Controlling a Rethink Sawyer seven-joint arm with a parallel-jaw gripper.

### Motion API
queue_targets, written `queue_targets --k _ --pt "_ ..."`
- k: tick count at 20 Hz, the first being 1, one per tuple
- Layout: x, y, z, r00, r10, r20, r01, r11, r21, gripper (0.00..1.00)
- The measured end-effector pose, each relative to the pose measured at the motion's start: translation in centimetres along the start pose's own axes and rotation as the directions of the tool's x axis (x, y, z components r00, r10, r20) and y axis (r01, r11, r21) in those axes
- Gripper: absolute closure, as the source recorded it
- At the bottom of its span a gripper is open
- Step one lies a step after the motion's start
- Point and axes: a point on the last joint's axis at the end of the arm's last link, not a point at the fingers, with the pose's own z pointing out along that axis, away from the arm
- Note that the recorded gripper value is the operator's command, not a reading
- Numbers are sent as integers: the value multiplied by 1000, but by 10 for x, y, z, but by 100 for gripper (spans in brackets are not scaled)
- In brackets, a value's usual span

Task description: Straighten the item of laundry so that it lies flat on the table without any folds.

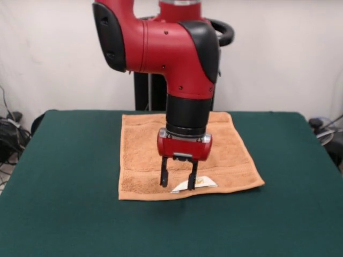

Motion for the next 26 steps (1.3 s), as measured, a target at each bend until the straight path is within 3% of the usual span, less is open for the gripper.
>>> queue_targets --k 6,16,17,18,20,21,22,24,26 --pt "24 -3 -5 993 1 -115 1 1000 25 0" --pt "46 -1 6 989 -33 -145 41 998 51 0" --pt "48 -1 9 989 -56 -139 65 996 58 0" --pt "54 2 21 979 -169 -112 178 981 72 0" --pt "55 5 25 961 -260 -92 267 961 73 0" --pt "54 6 24 926 -370 -77 375 924 79 0" --pt "54 7 23 878 -475 -63 479 874 87 0" --pt "54 8 22 803 -593 -52 595 798 93 0" --pt "55 11 22 609 -792 -42 791 602 106 0"
